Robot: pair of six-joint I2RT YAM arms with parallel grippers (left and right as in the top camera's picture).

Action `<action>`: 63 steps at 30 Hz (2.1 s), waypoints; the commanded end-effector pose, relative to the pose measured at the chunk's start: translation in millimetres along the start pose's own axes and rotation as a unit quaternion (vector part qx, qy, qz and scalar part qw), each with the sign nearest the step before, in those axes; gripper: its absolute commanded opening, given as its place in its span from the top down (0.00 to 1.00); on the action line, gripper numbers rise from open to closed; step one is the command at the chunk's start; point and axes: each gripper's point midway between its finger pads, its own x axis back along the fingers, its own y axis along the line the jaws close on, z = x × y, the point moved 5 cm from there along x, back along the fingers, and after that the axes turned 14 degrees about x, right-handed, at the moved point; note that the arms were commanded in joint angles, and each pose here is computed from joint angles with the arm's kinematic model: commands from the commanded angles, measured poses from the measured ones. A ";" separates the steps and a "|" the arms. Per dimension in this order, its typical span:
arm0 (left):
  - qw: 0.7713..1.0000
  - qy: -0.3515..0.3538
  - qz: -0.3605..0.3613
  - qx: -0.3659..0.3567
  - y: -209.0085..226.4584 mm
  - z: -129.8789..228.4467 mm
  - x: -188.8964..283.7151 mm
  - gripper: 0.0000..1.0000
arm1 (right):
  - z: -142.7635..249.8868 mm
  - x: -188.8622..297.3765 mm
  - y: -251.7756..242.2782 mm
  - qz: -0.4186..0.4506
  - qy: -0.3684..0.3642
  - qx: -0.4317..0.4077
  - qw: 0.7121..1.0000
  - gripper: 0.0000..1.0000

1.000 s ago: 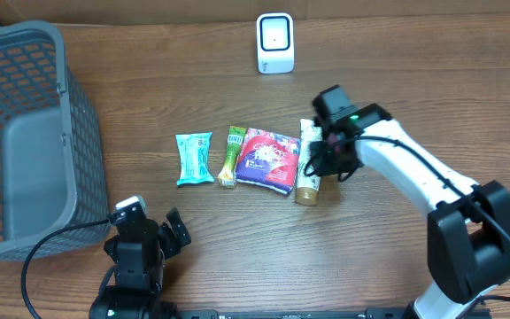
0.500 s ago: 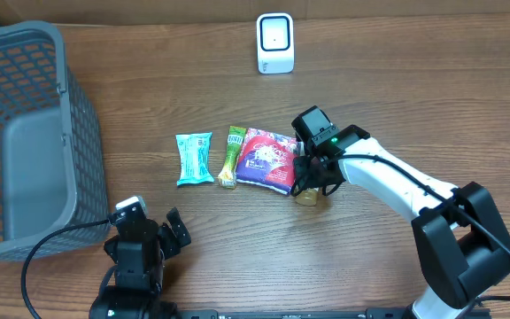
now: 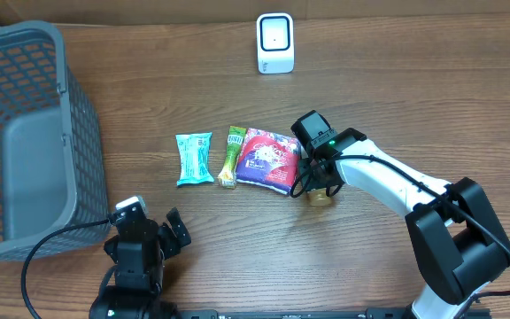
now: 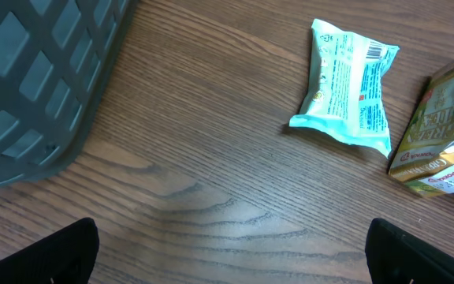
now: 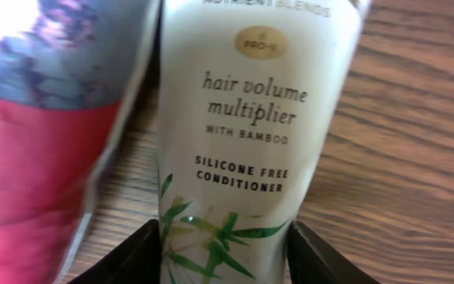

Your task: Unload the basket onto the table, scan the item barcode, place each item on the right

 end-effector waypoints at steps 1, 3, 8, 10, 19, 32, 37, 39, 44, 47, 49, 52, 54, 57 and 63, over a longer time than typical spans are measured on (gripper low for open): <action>1.000 -0.009 -0.003 0.011 1.1 -1.5 0.1 0.00 | 8.5 -7.7 -11.3 0.052 0.017 0.002 0.999 0.52; 1.000 -0.009 -0.003 0.011 1.1 -1.5 0.1 0.00 | 9.2 -7.1 -13.4 0.059 0.020 0.003 0.998 0.57; 1.000 -0.009 -0.003 0.011 1.1 -1.5 0.1 0.00 | 7.7 -3.7 -13.2 0.059 0.022 0.003 0.998 0.71; 1.000 -0.009 -0.003 0.011 1.1 -1.5 0.1 0.01 | 5.1 0.6 -12.7 0.057 0.023 0.003 0.998 0.72; 1.000 -0.009 -0.003 0.011 1.1 -1.5 0.1 0.00 | -16.5 33.3 8.4 -0.122 0.019 0.013 0.992 0.72; 1.000 -0.009 -0.003 0.011 1.1 -1.5 0.1 0.00 | -20.4 93.5 -31.9 -0.496 -0.099 -0.013 0.863 0.75; 1.000 -0.009 -0.003 0.011 1.1 -1.5 0.1 0.00 | -15.7 101.0 -53.0 -0.558 -0.136 -0.065 0.816 0.68; 1.000 -0.009 -0.003 0.011 1.1 -1.5 0.1 0.00 | -9.8 97.9 -57.4 -0.577 -0.142 -0.085 0.800 0.69; 1.000 -0.009 -0.003 0.011 1.1 -1.5 0.1 0.00 | 9.7 75.1 -64.3 -0.583 -0.132 -0.129 0.791 0.73; 1.000 -0.009 -0.003 0.011 1.1 -1.5 0.1 0.00 | 19.2 55.1 -68.6 -0.519 -0.091 -0.132 0.840 0.74; 1.000 -0.009 -0.003 0.011 1.1 -1.5 0.1 0.00 | 19.5 50.6 -68.9 -0.495 -0.079 -0.131 0.855 0.73; 1.000 -0.009 -0.003 0.011 1.1 -1.5 0.1 0.00 | 10.3 48.9 -74.4 -0.472 -0.085 -0.138 0.867 0.72; 1.000 -0.009 -0.003 0.011 1.1 -1.5 0.1 0.00 | 3.2 37.9 -86.5 -0.420 -0.081 -0.166 0.888 0.68; 1.000 -0.009 -0.003 0.011 1.1 -1.5 0.1 0.00 | -9.5 23.3 -106.6 -0.339 -0.094 -0.207 0.913 0.60; 1.000 -0.009 -0.003 0.011 1.1 -1.5 0.1 0.00 | -38.5 17.5 -110.9 -0.265 -0.142 -0.212 0.930 0.46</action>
